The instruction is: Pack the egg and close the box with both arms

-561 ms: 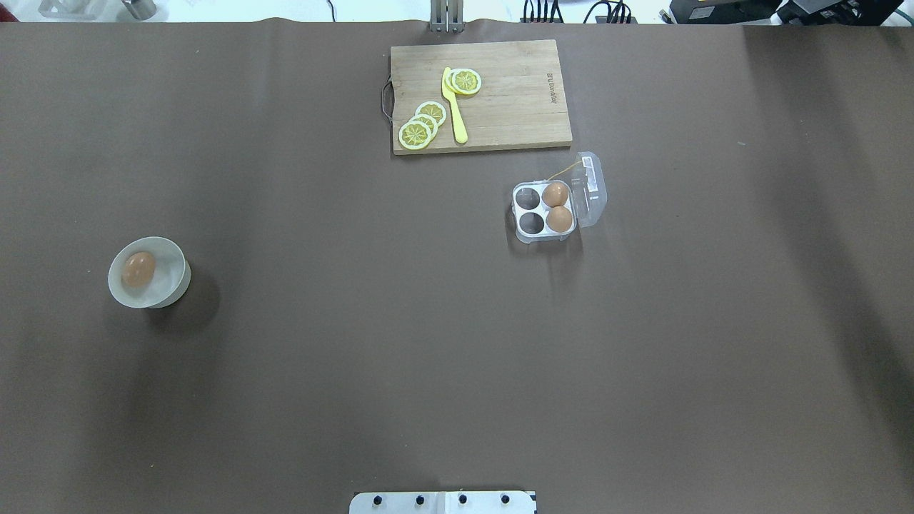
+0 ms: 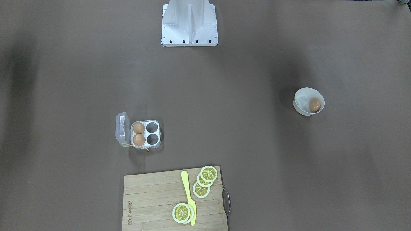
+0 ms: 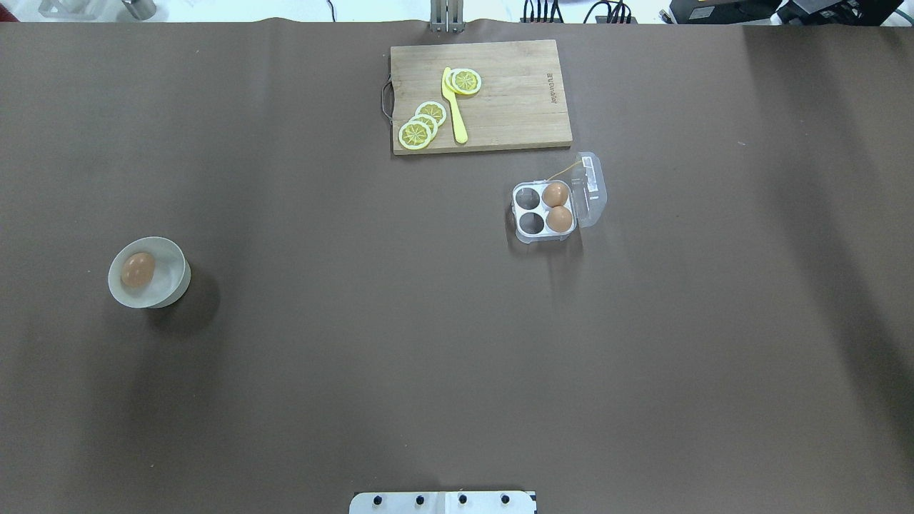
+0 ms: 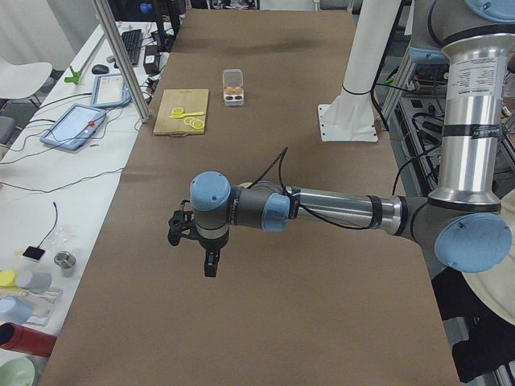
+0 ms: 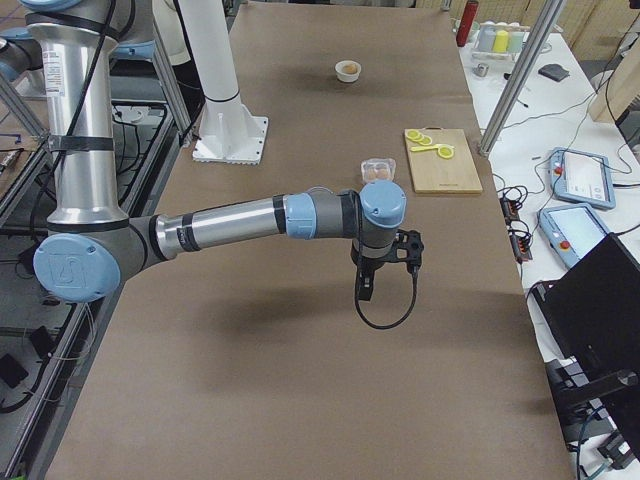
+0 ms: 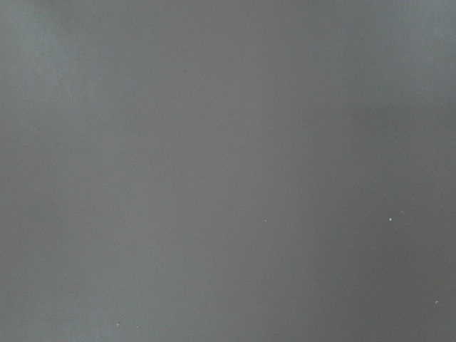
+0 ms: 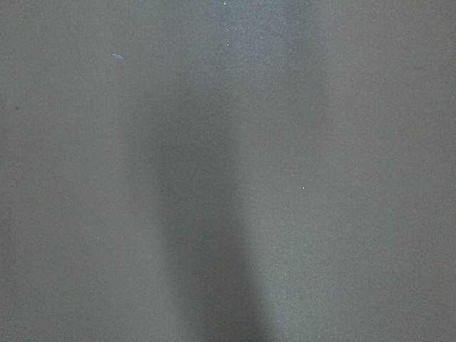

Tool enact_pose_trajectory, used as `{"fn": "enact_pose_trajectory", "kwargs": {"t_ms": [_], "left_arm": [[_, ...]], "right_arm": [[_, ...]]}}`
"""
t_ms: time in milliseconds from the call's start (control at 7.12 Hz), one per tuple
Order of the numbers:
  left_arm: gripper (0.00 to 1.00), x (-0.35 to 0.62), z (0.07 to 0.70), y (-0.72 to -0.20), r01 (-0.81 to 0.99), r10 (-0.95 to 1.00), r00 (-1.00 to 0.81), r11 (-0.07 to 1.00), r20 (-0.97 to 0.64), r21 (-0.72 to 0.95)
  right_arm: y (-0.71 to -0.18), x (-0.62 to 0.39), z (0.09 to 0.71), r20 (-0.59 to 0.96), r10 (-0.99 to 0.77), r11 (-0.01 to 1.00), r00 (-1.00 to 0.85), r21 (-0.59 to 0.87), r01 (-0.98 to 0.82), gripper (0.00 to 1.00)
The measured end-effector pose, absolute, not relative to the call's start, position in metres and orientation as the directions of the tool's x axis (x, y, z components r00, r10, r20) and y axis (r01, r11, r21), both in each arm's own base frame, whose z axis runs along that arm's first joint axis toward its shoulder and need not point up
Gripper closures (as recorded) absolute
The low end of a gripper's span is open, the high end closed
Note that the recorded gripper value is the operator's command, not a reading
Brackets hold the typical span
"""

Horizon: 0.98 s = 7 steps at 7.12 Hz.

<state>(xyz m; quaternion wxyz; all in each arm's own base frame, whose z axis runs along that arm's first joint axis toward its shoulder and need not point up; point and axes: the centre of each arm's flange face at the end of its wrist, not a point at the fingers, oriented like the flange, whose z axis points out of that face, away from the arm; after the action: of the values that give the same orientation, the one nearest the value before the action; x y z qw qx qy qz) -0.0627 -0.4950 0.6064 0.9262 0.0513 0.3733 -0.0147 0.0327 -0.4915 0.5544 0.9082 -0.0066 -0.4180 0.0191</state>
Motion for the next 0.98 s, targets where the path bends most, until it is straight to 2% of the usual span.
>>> {"fn": "enact_pose_trajectory", "kwargs": {"t_ms": [982], "left_arm": [[0.02, -0.0626, 0.6058, -0.4967, 0.081, -0.010, 0.718, 0.994, -0.695, 0.070]], "right_arm": [[-0.4918, 0.0332, 0.5538, 0.761, 0.041, 0.999, 0.647, -0.028, -0.030, 0.00]]}}
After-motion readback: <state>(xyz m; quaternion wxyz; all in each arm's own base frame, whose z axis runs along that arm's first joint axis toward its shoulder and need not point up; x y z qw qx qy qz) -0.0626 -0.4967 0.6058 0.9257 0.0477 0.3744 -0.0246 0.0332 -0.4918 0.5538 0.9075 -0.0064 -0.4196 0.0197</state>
